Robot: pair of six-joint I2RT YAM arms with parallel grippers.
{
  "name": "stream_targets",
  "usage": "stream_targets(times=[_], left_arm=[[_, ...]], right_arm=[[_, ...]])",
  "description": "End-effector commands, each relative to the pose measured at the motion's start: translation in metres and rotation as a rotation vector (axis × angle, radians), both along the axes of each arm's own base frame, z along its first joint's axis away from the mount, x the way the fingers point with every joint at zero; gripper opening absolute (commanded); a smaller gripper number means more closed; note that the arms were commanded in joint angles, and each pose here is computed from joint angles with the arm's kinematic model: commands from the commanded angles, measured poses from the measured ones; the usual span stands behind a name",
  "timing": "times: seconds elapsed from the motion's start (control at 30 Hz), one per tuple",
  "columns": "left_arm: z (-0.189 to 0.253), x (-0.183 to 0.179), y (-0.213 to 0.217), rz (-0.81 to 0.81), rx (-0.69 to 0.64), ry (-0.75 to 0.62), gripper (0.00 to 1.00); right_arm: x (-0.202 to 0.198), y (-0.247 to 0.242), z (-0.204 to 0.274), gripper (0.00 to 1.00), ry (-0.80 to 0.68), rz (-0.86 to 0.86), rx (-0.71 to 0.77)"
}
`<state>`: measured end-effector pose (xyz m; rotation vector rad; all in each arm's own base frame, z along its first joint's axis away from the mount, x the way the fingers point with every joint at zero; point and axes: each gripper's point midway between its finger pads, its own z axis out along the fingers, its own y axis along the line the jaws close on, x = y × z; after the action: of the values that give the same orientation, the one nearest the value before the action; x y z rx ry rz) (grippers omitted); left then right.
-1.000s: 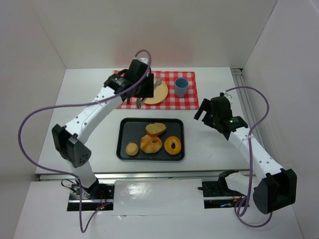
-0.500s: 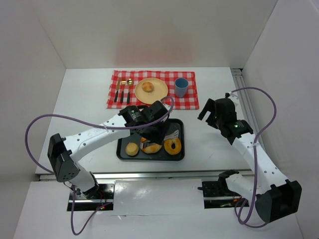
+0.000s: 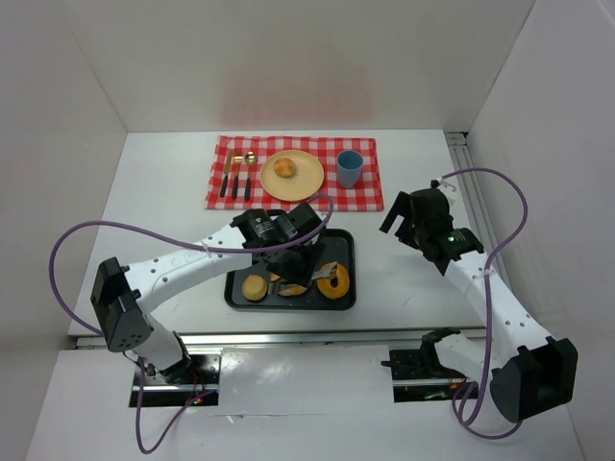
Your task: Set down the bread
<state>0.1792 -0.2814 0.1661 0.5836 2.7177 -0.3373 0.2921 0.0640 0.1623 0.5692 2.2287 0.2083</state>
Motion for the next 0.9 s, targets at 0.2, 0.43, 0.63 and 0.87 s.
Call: stream_targets(times=[0.2, 0.43, 0.63, 0.87], left_arm=[[-0.014, -0.010, -0.014, -0.023, 0.013, 0.029, 0.61], [-0.024, -0.009, -0.012, -0.021, 0.089, 0.006, 0.60], [-0.022, -0.004, -0.009, -0.010, 0.122, -0.010, 0.57], [-0.003, 0.001, -0.009, -0.007, 0.124, -0.043, 0.36]], right_arm=[[-0.001, -0.003, -0.001, 1.00, 0.008, 0.001, -0.013], [-0.001, -0.003, -0.003, 1.00, 0.017, 0.001, -0.015], [-0.001, -0.001, -0.006, 1.00, 0.019, 0.008, -0.009], [-0.001, -0.001, -0.006, 1.00, 0.019, 0.008, -0.009]])
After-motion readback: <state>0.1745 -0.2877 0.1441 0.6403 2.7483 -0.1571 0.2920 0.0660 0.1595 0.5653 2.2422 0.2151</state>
